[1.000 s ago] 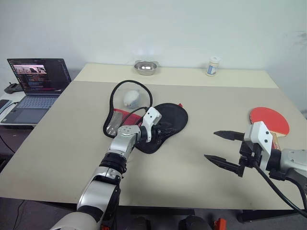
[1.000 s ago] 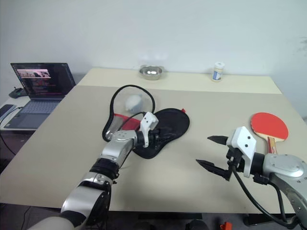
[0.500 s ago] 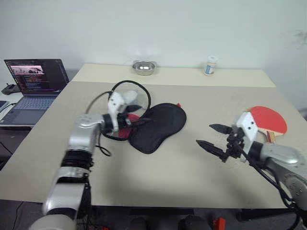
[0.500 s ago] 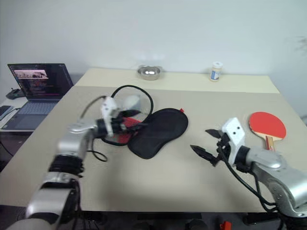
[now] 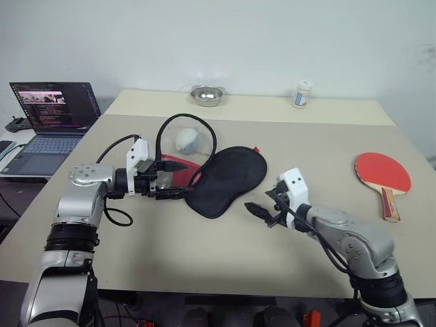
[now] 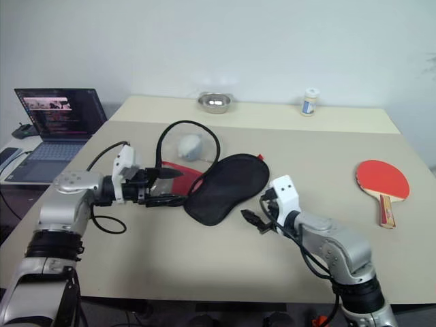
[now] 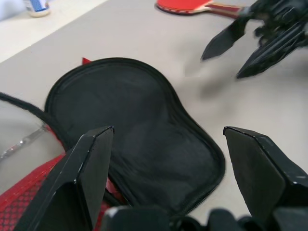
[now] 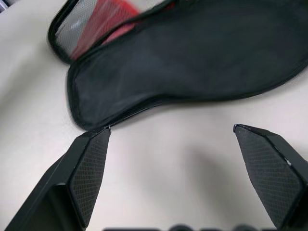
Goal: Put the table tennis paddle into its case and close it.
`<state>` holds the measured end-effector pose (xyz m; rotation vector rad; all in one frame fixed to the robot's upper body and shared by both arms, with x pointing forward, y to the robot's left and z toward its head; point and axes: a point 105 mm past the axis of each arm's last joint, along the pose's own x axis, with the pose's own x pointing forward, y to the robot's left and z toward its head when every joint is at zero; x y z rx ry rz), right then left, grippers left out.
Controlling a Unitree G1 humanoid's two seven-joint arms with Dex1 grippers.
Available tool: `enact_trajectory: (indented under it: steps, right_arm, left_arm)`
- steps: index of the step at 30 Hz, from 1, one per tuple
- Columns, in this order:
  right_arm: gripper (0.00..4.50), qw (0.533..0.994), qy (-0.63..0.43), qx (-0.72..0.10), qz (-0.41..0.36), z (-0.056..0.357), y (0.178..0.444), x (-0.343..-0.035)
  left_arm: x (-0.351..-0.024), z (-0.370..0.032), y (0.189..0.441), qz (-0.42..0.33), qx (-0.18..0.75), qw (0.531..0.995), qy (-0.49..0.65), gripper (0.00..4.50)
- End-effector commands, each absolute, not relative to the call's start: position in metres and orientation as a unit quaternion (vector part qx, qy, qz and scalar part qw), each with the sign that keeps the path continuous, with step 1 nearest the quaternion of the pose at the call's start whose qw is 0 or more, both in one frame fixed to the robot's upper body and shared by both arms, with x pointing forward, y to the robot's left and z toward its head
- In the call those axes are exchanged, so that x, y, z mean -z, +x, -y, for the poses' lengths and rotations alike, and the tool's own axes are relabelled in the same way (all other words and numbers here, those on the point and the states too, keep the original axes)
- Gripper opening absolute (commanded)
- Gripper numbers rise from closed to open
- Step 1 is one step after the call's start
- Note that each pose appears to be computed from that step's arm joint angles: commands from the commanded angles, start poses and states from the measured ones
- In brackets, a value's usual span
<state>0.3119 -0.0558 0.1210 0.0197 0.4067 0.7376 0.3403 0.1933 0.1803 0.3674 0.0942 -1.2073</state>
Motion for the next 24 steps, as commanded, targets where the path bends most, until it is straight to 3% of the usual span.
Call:
enact_trajectory:
  steps: [1,10,24]
  right_arm:
    - [4.5,0.907,0.003,-0.377,-0.186,0.039,0.316,-0.129]
    - [4.5,0.909,-0.013,-0.359,-0.211,0.019,0.341,-0.111]
    - [4.5,0.9,-0.023,-0.374,-0.221,0.018,0.329,-0.113]
  left_arm:
    - [-0.196,-0.19,0.336,-0.022,0.575,0.797,0.184,3.96]
    - [-0.198,-0.19,0.337,-0.022,0.568,0.8,0.193,3.96]
    - [-0.196,-0.191,0.337,-0.021,0.558,0.806,0.199,3.96]
